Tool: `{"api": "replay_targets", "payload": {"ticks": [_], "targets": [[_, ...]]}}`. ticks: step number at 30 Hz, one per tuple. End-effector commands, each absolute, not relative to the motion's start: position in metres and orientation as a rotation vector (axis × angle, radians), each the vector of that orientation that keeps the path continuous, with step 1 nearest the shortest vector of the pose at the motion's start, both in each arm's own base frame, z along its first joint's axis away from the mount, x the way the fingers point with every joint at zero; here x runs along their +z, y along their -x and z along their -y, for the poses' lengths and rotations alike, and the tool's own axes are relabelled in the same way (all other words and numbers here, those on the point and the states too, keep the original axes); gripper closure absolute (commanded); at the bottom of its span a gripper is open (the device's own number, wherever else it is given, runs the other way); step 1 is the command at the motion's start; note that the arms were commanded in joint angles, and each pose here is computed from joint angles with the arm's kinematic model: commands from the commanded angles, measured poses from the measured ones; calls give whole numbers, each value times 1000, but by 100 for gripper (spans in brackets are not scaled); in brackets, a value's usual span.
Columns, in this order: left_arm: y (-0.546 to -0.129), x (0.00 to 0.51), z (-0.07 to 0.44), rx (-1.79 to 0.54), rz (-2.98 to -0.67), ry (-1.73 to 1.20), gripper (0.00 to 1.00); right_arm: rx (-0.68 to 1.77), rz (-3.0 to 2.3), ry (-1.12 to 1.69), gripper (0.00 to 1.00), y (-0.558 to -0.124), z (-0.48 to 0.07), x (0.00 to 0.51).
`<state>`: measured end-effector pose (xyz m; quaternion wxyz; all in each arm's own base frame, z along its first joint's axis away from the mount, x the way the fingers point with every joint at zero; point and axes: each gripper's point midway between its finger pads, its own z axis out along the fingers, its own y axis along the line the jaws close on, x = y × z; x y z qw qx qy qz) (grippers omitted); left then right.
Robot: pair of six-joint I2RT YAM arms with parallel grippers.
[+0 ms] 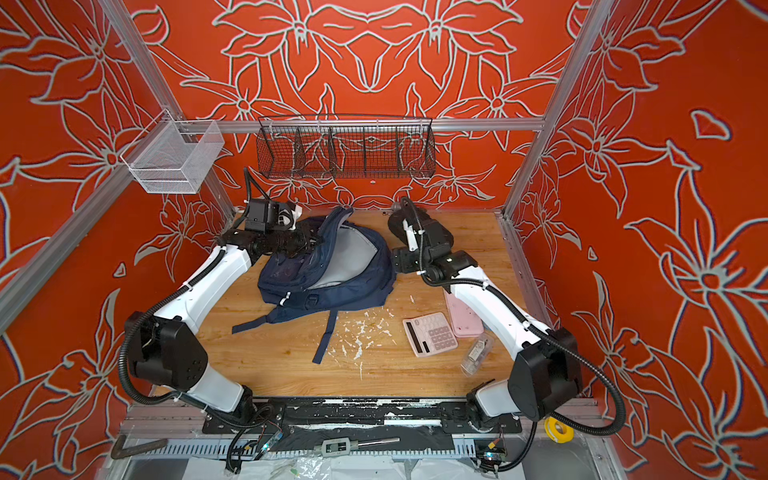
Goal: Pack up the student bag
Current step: 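Release the zipper pull and move the right gripper over the pink pencil case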
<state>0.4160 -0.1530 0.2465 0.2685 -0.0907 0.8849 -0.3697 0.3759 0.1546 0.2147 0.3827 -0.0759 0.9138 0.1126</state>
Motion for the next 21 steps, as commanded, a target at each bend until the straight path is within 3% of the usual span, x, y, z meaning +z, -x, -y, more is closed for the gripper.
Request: {"api": "replay_targets", "payload": {"ticks": [1,11,21], "targets": [[-405,243,150,-972,-2419,169,100,142,-2606,-147,3,-342,-89,157],[-399,223,154,-980,-2469,98,100,-37,-2875,-540,3,-322,-26,69],[-386,211,161,-1031,-2525,48,100,-228,-2896,-562,3,-320,-5,61]]}}
